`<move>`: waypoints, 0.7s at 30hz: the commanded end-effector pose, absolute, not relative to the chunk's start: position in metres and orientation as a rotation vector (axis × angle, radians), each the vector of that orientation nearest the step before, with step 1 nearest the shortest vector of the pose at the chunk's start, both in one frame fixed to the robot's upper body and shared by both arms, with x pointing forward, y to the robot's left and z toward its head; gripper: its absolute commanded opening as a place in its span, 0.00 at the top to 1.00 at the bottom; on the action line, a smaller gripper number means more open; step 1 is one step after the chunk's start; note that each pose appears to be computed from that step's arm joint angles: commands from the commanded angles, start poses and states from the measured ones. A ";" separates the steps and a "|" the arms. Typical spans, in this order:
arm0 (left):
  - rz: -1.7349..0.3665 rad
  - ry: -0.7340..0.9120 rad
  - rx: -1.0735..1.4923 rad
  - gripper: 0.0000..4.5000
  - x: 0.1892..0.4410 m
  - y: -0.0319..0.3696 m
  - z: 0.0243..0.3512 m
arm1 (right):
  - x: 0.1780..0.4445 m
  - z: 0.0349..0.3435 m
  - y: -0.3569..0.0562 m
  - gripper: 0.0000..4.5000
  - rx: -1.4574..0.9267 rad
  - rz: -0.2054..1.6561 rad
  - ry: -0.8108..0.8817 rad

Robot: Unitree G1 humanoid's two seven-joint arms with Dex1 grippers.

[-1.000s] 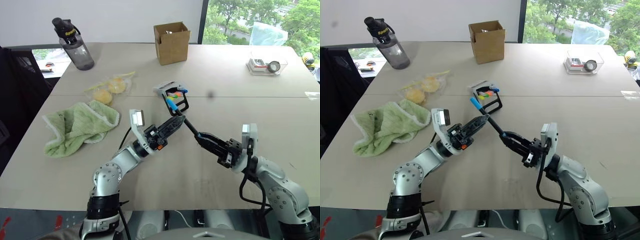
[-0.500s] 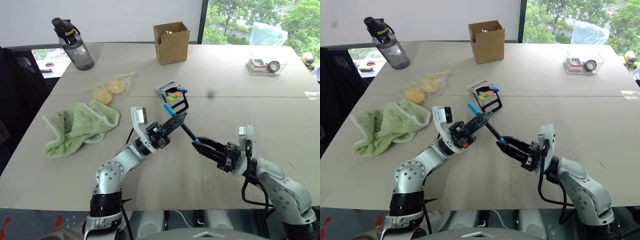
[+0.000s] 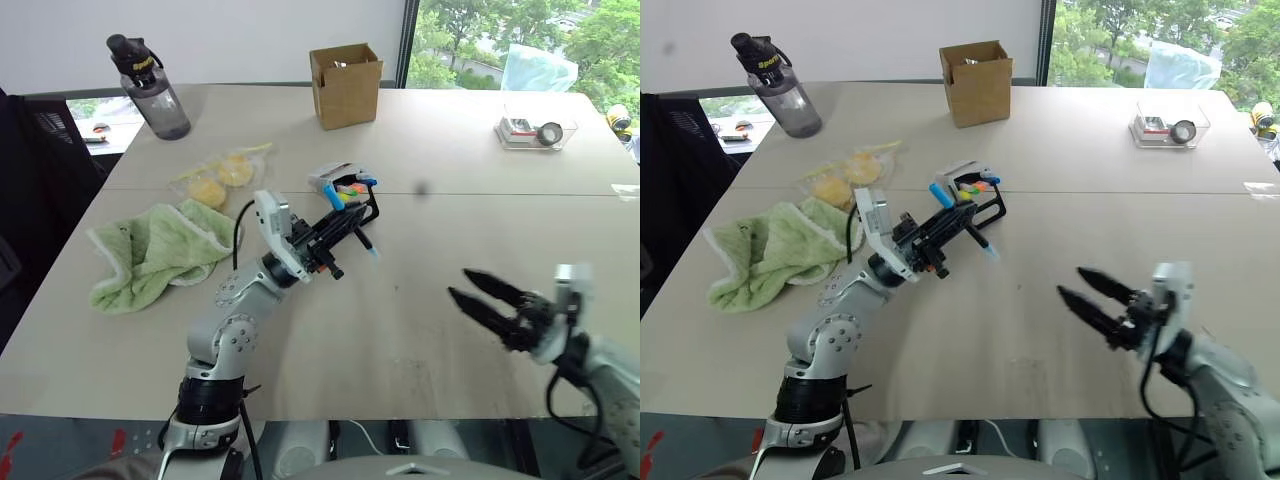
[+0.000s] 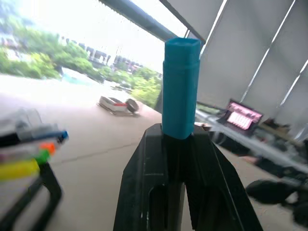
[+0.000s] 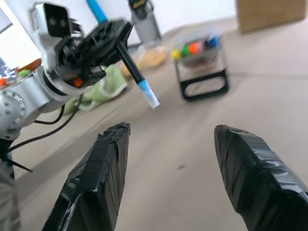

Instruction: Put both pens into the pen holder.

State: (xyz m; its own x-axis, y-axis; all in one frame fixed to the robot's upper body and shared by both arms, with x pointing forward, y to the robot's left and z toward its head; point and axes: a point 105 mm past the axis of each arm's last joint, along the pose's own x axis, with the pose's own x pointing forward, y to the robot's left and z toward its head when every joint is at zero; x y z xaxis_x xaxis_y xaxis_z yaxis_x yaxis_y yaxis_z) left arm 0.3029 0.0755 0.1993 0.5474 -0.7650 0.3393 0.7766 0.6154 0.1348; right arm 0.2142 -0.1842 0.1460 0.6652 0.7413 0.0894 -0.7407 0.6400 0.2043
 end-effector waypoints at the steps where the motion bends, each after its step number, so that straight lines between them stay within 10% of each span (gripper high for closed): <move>1: -0.771 -0.677 0.418 1.00 0.302 0.072 0.229 | 0.206 0.170 -0.207 0.34 0.154 0.827 -0.066; 8: -0.586 -0.949 0.939 1.00 0.303 0.068 0.241 | 0.200 0.189 -0.227 0.34 0.059 0.785 -0.085; 21: -0.586 -0.922 1.021 1.00 0.330 0.051 0.219 | 0.200 0.196 -0.221 0.34 -0.055 0.792 -0.074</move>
State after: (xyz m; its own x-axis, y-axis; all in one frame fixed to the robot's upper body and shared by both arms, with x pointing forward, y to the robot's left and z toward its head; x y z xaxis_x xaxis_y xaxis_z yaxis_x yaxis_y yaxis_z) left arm 0.3311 0.0540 0.2138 0.5226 -0.7811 0.3417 0.0112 0.4070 0.9134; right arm 0.2023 -0.2217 0.1829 0.7025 0.7112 0.0263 -0.7112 0.7029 -0.0084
